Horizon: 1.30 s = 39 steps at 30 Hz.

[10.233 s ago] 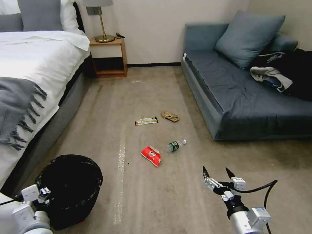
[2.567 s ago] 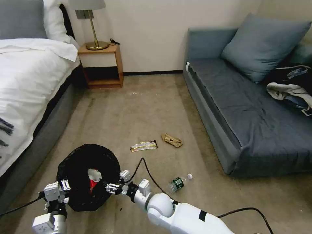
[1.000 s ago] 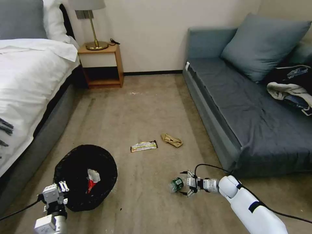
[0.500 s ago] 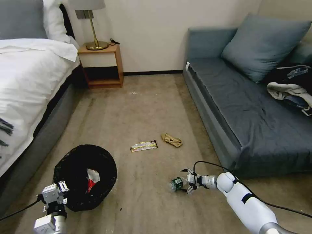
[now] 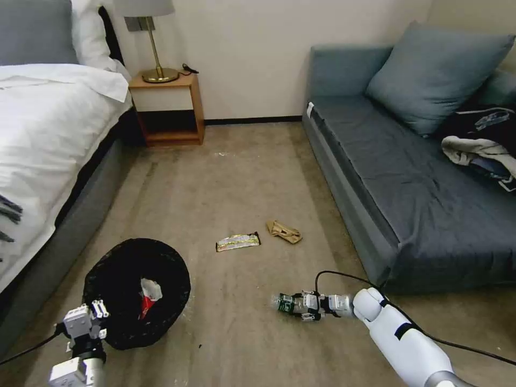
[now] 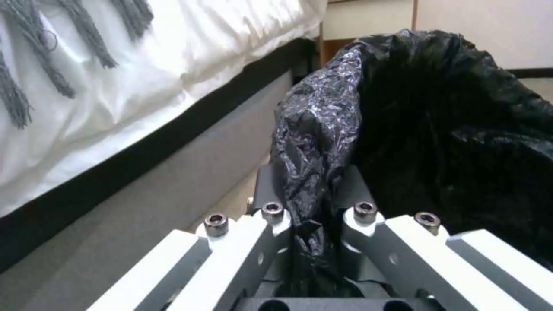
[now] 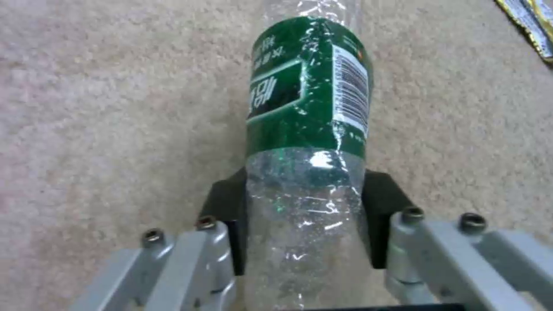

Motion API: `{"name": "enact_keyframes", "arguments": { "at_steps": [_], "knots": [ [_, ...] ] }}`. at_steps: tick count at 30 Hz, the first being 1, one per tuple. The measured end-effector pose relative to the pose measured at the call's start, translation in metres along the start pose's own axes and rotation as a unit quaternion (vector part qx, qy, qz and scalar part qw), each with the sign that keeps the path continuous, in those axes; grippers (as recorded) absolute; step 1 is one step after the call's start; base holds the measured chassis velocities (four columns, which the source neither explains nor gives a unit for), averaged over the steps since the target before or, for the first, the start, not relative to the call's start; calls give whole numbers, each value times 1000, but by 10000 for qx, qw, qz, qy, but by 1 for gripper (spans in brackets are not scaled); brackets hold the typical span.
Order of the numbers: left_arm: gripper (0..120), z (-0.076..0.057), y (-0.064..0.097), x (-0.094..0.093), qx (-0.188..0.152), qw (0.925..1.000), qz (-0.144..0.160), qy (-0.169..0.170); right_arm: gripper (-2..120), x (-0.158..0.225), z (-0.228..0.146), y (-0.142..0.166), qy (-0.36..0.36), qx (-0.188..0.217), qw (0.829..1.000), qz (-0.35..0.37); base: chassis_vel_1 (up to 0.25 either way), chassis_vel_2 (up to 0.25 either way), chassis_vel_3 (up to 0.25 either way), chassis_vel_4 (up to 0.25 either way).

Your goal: Pick up the trash bin, then pick up the garbage on the floor and place it into the trash bin.

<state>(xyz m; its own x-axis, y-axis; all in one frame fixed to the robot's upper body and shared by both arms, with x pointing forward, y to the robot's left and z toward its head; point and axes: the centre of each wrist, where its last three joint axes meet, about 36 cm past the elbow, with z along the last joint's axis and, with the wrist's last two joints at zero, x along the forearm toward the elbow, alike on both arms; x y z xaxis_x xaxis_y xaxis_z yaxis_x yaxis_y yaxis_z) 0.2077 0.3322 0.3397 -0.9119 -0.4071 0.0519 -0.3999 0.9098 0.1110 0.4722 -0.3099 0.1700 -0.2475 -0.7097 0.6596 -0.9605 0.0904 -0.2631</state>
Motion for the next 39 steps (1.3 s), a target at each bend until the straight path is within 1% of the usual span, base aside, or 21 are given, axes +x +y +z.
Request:
{"name": "enact_keyframes", "arguments": {
  "at_steps": [1, 4, 7, 10, 12, 15, 16, 18, 19, 20, 21, 22, 23, 25, 26, 28, 29, 30, 33, 37, 39],
  "knots": [
    [6, 0, 0, 0, 0, 10000, 0, 0, 38, 0, 0, 0, 0, 0, 10000, 0, 0, 0, 0, 0],
    [6, -1, 0, 1, 2, 10000, 11, -12, 28, 1, -4, 2, -173, -137, 9998, 12, 0, 0, 0, 0],
    [6, -2, 0, 1, 3, 10000, 19, -24, 27, 1, -9, 0, -325, -252, 9991, 67, 0, 0, 0, 0],
    [6, -5, -1, 1, 3, 10000, 50, -56, 27, -1, -37, -7, -876, -596, 9941, 218, 0, 0, 0, 0],
    [6, -5, -1, 1, 4, 10000, 53, -58, 27, -2, -41, -8, -946, -631, 9933, 225, 0, 0, 0, 0],
    [6, -8, -3, 3, 48, 9999, 83, -50, 27, -17, -87, -10, -1806, -1037, 9777, 273, 0, 0, 0, 0],
    [6, -8, -3, 3, 48, 9999, 83, -50, 27, -17, -87, -10, -1806, -1037, 9777, 273, 0, 0, 0, 0],
    [6, -8, -4, 4, 53, 9999, 96, -38, 27, -30, -122, -10, -2402, -1286, 9612, 423, 0, 0, 0, 0],
    [6, -8, -4, 5, 44, 9999, 100, -32, 27, -34, -134, -10, -2566, -1368, 9556, 469, 0, 0, 0, 0],
    [6, -8, -4, 6, 31, 9999, 111, -26, 27, -42, -156, -9, -2860, -1512, 9444, 582, 0, 0, 0, 0],
    [6, -8, -4, 6, 31, 9999, 111, -26, 27, -42, -156, -9, -2860, -1512, 9444, 582, 0, 0, 0, 0],
    [6, -9, -4, 6, 21, 9999, 119, -27, 27, -46, -170, -8, -3033, -1620, 9368, 646, 0, 0, 0, 0],
    [6, -9, -3, 6, 6, 9999, 129, -31, 27, -54, -193, -5, -3271, -1795, 9252, 696, 0, 0, 0, 0],
    [6, -9, -3, 6, -7, 9999, 143, -30, 27, -64, -234, 4, -3585, -2047, 9081, 697, 0, 0, 0, 0],
    [6, -9, -3, 6, -7, 9999, 143, -30, 27, -64, -234, 4, -3585, -2047, 9081, 697, 0, 0, 0, 0],
    [6, -10, -3, 6, -18, 9999, 151, -26, 27, -71, -274, 20, -3758, -2244, 8973, 580, 0, 0, 0, 0],
    [6, -11, -3, 5, -24, 9999, 159, -28, 27, -73, -287, 27, -3803, -2297, 8944, 522, 0, 0, 0, 0],
    [6, -11, -3, 5, -24, 9999, 159, -28, 27, -73, -287, 27, -3803, -2297, 8944, 522, 0, 0, 0, 0],
    [6, -12, -2, 4, 2, 9998, 171, -39, 27, -87, -321, 51, -3844, -2434, 8898, 362, 0, 0, 0, 0],
    [6, -13, -3, 4, 26, 9998, 171, -41, 27, -101, -337, 59, -3865, -2490, 8870, 428, 0, 0, 0, 0],
    [6, -12, -5, 4, 78, 9998, 170, -44, 27, -119, -351, 64, -3834, -2600, 8838, 654, 0, 0, 0, 0]
  ]
}}
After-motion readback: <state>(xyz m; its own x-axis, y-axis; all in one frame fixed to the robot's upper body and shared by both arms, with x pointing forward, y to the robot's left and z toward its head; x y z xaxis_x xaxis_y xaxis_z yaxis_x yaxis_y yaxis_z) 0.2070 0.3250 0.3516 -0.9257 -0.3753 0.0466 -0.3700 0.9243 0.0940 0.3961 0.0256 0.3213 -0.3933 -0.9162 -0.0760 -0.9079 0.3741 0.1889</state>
